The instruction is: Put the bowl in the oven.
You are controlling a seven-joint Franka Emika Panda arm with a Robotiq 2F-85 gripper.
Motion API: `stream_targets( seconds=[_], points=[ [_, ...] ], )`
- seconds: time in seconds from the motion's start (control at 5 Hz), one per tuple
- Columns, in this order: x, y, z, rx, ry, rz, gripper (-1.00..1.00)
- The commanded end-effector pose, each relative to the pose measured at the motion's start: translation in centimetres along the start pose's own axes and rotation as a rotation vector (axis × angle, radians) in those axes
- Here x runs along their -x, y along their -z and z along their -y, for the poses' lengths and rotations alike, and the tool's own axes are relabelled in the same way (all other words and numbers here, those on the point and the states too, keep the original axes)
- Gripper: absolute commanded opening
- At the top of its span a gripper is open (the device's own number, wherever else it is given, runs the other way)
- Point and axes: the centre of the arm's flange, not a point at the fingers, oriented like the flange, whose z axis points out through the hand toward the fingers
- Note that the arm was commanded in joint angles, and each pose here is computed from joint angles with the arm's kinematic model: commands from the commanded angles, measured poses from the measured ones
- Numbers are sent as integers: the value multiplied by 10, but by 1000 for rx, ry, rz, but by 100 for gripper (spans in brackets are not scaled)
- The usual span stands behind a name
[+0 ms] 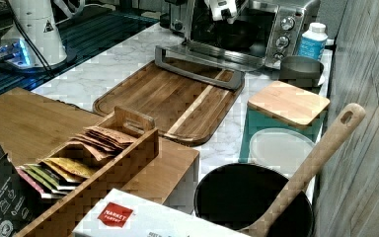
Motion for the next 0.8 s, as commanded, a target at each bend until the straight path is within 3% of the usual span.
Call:
stream_targets(
  seconds=[0.2, 0.4, 0.6, 0.8],
  points=[
    [-38, 108, 23, -95, -25, -252, 100],
    [-36, 131, 19, -109, -41, -294, 100],
    [-36, 146, 25, -45, -31, -264, 100],
    [-36, 146, 25, -45, -31, -264, 100]
  ],
)
